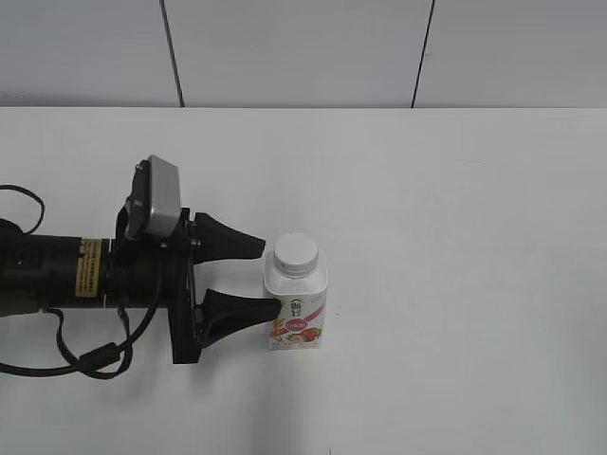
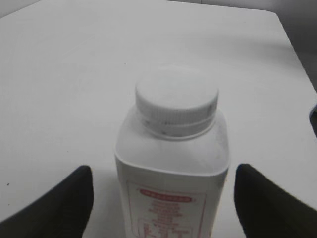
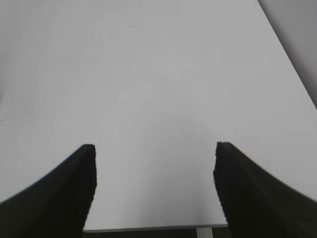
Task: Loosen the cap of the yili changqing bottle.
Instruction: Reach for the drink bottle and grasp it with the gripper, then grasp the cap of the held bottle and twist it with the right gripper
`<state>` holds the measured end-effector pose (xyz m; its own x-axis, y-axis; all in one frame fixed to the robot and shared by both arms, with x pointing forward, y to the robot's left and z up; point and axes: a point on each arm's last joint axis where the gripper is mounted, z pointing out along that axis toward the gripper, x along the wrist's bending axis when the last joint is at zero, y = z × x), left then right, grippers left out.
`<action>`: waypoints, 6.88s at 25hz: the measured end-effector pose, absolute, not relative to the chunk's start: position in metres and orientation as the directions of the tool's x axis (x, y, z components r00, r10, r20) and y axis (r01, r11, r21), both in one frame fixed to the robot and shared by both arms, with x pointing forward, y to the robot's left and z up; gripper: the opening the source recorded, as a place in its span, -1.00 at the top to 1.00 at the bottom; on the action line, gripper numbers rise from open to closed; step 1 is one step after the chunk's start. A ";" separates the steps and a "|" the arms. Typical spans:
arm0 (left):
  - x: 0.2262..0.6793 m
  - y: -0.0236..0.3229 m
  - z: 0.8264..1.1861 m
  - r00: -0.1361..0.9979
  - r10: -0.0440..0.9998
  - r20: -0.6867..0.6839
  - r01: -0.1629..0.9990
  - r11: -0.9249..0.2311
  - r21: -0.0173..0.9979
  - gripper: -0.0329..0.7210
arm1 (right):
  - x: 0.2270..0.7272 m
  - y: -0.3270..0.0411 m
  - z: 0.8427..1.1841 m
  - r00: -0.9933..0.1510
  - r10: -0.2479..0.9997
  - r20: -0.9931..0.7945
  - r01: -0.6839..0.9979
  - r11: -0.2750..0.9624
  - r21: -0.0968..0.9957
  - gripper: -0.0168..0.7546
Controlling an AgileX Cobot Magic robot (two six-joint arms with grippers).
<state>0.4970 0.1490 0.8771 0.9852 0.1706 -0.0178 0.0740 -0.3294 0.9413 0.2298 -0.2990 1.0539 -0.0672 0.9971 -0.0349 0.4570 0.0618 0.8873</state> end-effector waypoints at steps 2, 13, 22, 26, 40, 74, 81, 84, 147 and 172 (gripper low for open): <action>0.499 0.148 0.872 0.984 0.175 -0.031 0.088 -0.328 0.941 -0.51 | 0.230 -0.299 1.054 -0.067 0.997 -0.035 0.457 0.062 0.887 -0.56; 0.501 0.145 0.876 0.982 0.180 -0.051 0.096 -0.247 0.964 -0.51 | 0.230 -0.298 1.054 -0.071 0.997 -0.029 0.457 0.058 0.888 -0.56; 0.495 0.135 0.873 0.989 0.142 -0.046 0.082 -0.256 0.963 -0.47 | 0.230 -0.298 1.054 -0.071 0.997 -0.029 0.457 0.058 0.888 -0.56; 0.494 0.133 0.872 0.991 0.134 -0.027 0.062 -0.265 0.962 -0.47 | 0.230 -0.299 1.054 -0.067 0.997 -0.035 0.457 0.062 0.887 -0.56; 0.495 0.133 0.871 0.990 0.140 -0.025 0.063 -0.274 0.960 -0.26 | 0.230 -0.299 1.054 -0.067 0.997 -0.035 0.457 0.062 0.887 -0.56; 0.495 0.133 0.871 0.990 0.139 -0.025 0.062 -0.275 0.959 -0.26 | 0.449 -0.268 1.136 -0.054 0.953 0.298 0.744 -0.160 0.649 -0.18; 0.495 0.133 0.871 0.990 0.139 -0.025 0.062 -0.275 0.959 -0.26 | 0.476 -0.265 1.104 -0.064 0.959 0.277 0.855 -0.090 0.510 -0.04; 0.495 0.133 0.871 0.990 0.139 -0.025 0.062 -0.275 0.959 -0.26 | 0.483 -0.263 1.091 -0.084 0.959 0.271 0.923 -0.028 0.384 -0.03; 0.495 0.133 0.871 0.990 0.138 -0.025 0.062 -0.274 0.960 -0.26 | 0.535 -0.013 1.005 -0.350 0.905 0.243 0.934 0.358 0.013 -0.38; 0.495 0.133 0.871 0.990 0.139 -0.025 0.062 -0.274 0.960 -0.26 | 0.538 -0.011 0.990 -0.466 0.858 0.216 0.880 0.475 0.014 -0.07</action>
